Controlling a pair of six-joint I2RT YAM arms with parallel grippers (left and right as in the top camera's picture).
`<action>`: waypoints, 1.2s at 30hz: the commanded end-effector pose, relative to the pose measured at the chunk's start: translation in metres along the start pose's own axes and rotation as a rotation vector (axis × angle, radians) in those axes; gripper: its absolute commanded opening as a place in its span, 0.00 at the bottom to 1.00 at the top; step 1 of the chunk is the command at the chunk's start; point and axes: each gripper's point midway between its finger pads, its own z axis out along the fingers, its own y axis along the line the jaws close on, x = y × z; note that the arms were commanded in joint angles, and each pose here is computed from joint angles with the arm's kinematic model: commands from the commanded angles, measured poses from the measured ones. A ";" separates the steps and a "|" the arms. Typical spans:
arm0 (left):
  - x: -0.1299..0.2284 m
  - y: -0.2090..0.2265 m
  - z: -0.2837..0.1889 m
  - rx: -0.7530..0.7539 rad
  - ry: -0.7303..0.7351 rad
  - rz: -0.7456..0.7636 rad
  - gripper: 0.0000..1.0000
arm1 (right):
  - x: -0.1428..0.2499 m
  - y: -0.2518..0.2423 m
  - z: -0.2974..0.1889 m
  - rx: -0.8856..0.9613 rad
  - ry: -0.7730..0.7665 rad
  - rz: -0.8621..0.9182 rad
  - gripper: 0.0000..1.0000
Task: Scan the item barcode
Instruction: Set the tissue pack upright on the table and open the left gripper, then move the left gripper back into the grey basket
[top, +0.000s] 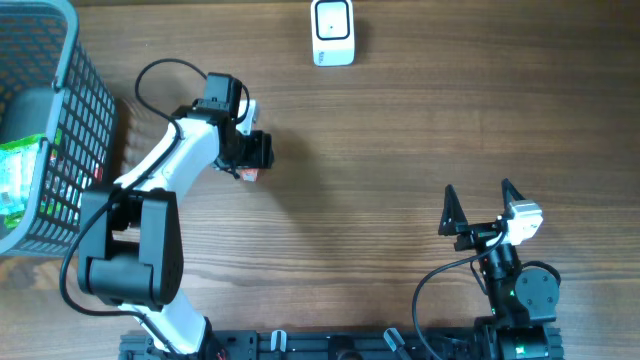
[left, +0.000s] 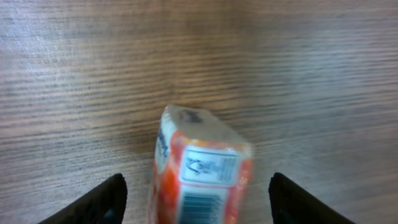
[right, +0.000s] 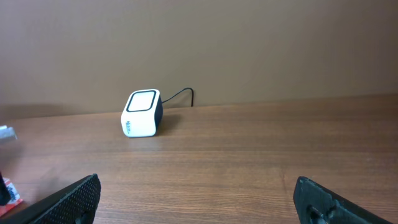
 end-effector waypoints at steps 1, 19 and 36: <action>0.016 0.007 0.013 -0.020 0.036 0.008 0.38 | -0.001 -0.003 0.000 0.014 -0.007 0.000 1.00; -0.036 -0.004 -0.059 -0.038 -0.196 0.009 0.82 | -0.001 -0.003 0.000 0.014 -0.007 0.000 1.00; -0.092 0.210 -0.394 -0.533 -0.832 -0.612 1.00 | -0.001 -0.003 0.000 0.014 -0.007 0.000 1.00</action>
